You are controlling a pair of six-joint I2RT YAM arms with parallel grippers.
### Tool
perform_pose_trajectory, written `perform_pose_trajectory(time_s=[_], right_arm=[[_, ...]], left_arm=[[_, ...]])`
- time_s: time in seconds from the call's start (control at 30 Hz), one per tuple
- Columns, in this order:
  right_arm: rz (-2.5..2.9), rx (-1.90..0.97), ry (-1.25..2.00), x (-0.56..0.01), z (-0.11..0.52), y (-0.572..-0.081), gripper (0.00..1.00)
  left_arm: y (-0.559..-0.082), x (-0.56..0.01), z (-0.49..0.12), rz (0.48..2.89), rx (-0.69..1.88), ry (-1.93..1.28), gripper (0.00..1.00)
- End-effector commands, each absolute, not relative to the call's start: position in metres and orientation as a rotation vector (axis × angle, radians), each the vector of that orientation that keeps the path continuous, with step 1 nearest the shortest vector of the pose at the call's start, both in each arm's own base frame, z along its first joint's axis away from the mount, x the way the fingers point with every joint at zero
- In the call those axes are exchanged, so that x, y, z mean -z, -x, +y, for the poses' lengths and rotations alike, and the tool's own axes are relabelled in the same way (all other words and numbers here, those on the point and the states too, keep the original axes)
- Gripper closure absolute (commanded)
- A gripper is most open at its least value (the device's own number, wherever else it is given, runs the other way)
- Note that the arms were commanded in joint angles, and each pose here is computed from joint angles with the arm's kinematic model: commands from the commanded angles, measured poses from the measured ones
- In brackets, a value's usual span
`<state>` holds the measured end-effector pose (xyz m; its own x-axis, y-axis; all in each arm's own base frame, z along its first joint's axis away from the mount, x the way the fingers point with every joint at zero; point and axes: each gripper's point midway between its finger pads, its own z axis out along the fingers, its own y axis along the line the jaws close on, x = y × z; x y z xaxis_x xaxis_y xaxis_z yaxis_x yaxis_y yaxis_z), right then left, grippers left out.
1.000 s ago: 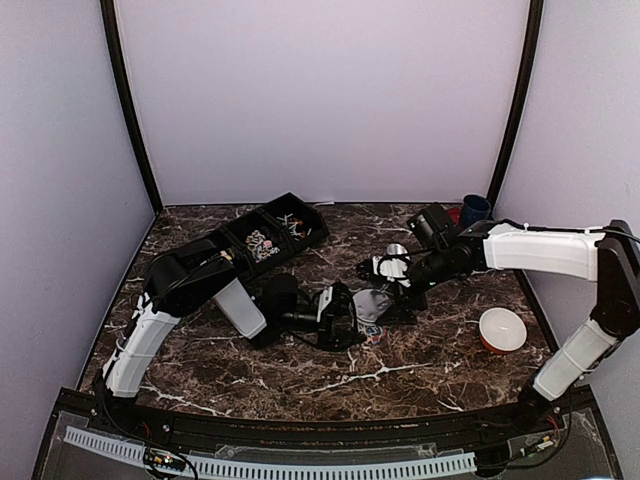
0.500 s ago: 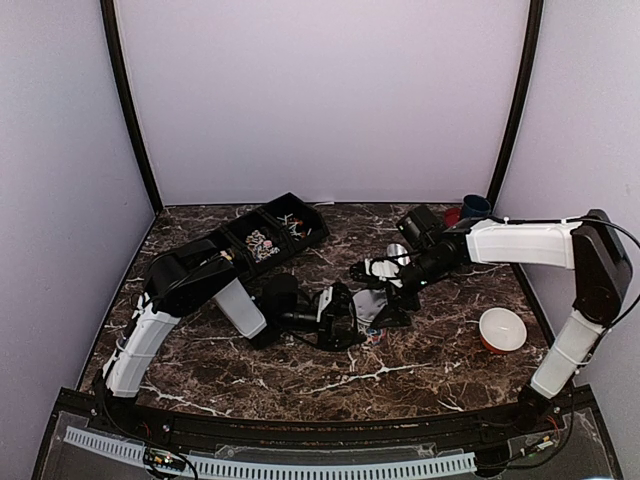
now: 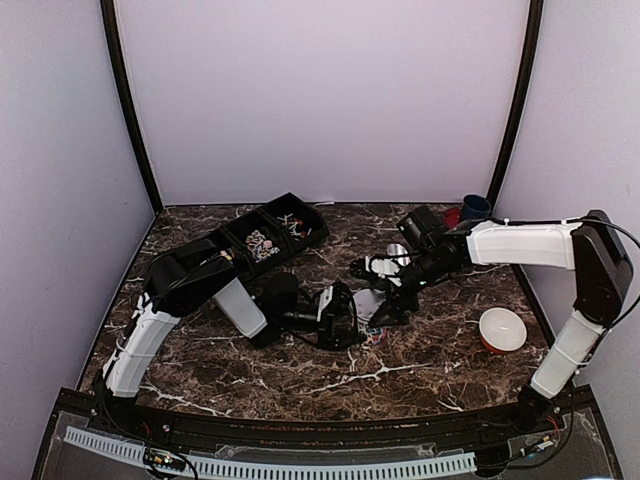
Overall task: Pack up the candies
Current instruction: Screw the bottle lid onto the packing bottle.
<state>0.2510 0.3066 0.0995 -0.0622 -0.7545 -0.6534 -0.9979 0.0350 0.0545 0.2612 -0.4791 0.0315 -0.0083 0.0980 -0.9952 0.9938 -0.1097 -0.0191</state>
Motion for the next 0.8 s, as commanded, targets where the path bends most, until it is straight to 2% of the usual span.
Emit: perform_pose_trajectory(time_s=[0.0, 0.57, 0.77], right_arm=[[1.899, -0.714, 1.579, -0.116, 0.315, -0.269, 0.09], [2.119, -0.510, 1.020, -0.107, 0.325, -0.286, 0.07], [2.131, -0.501, 0.996, -0.106, 0.334, -0.280, 0.05]], left_arm=[[-0.239, 0.064, -0.459, 1.658, 1.299, -1.396, 0.30], [-0.262, 0.071, -0.454, 1.733, 1.125, -1.317, 0.30], [-0.264, 0.071, -0.453, 1.733, 1.114, -1.314, 0.30]])
